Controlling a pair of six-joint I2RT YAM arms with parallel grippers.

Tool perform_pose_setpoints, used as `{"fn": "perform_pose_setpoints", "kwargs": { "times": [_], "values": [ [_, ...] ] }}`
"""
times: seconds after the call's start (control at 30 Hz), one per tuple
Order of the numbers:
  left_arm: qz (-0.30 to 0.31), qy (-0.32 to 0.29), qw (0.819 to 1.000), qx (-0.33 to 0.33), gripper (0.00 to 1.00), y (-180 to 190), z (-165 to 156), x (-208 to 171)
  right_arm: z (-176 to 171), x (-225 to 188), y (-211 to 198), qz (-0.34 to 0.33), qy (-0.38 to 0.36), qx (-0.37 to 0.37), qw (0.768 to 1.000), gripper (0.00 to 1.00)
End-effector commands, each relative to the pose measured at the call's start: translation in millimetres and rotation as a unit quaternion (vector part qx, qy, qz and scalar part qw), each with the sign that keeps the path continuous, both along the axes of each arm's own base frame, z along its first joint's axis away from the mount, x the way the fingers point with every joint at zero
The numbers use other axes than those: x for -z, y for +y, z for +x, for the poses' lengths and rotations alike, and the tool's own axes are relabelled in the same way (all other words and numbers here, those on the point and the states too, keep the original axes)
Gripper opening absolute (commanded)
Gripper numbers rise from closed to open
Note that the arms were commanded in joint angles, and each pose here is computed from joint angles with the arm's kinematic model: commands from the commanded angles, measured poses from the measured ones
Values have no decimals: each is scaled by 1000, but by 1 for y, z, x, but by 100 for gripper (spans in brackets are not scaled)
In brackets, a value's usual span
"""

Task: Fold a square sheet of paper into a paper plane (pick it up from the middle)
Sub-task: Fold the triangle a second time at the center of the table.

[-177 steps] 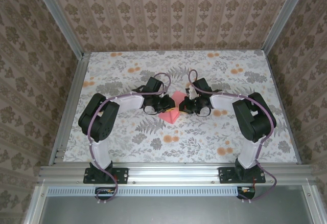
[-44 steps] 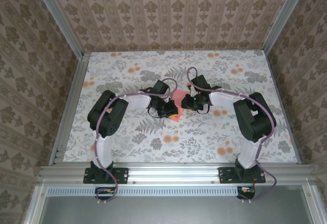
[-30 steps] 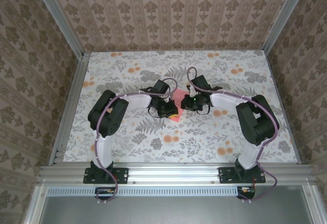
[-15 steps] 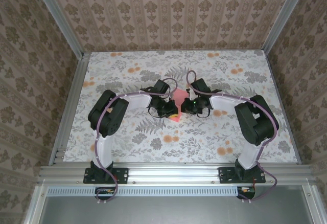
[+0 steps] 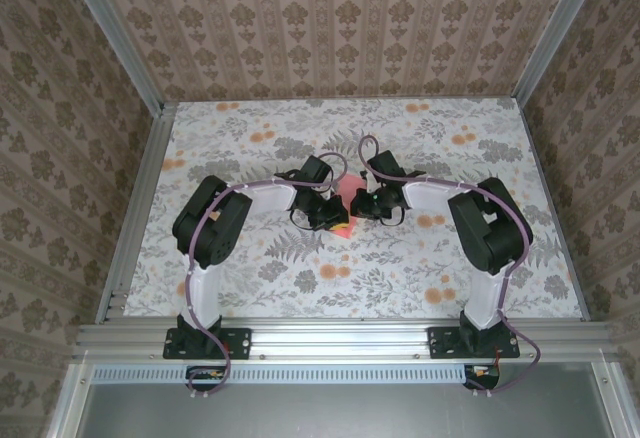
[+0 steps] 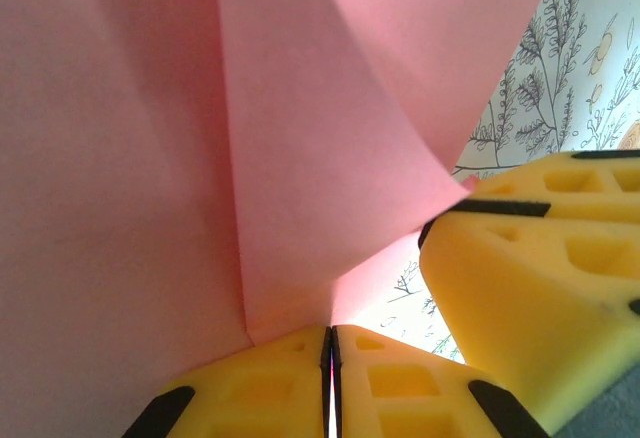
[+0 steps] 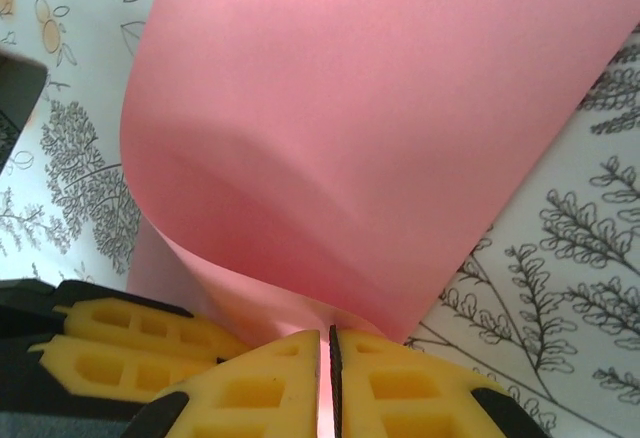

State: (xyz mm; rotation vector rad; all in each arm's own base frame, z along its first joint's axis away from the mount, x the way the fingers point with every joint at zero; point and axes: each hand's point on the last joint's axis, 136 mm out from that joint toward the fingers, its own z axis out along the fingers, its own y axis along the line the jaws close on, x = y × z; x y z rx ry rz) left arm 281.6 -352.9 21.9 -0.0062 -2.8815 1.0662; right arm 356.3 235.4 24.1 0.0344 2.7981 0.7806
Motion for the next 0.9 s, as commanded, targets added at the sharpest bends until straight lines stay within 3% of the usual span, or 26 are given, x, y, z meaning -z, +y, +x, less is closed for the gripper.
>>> {"fn": "perform_pose_setpoints", "kwargs": {
  "times": [0.0, 0.27, 0.63, 0.87],
  "values": [
    [24, 11, 1000, -5, 13, 4, -5, 12, 8, 4, 0, -16, -6, 1, 1000, 14],
    [14, 3, 1000, -5, 12, 1, -2, 4, 4, 17, -4, -30, 9, -2, 1000, 12],
    [-34, -64, 997, -34, 15, 5, 30, -48, -11, 32, -12, -50, 32, -15, 998, 11],
    [-25, -60, 997, -43, 15, 6, 45, -38, -13, 35, -13, -53, 35, -18, 998, 11]
  ]
}}
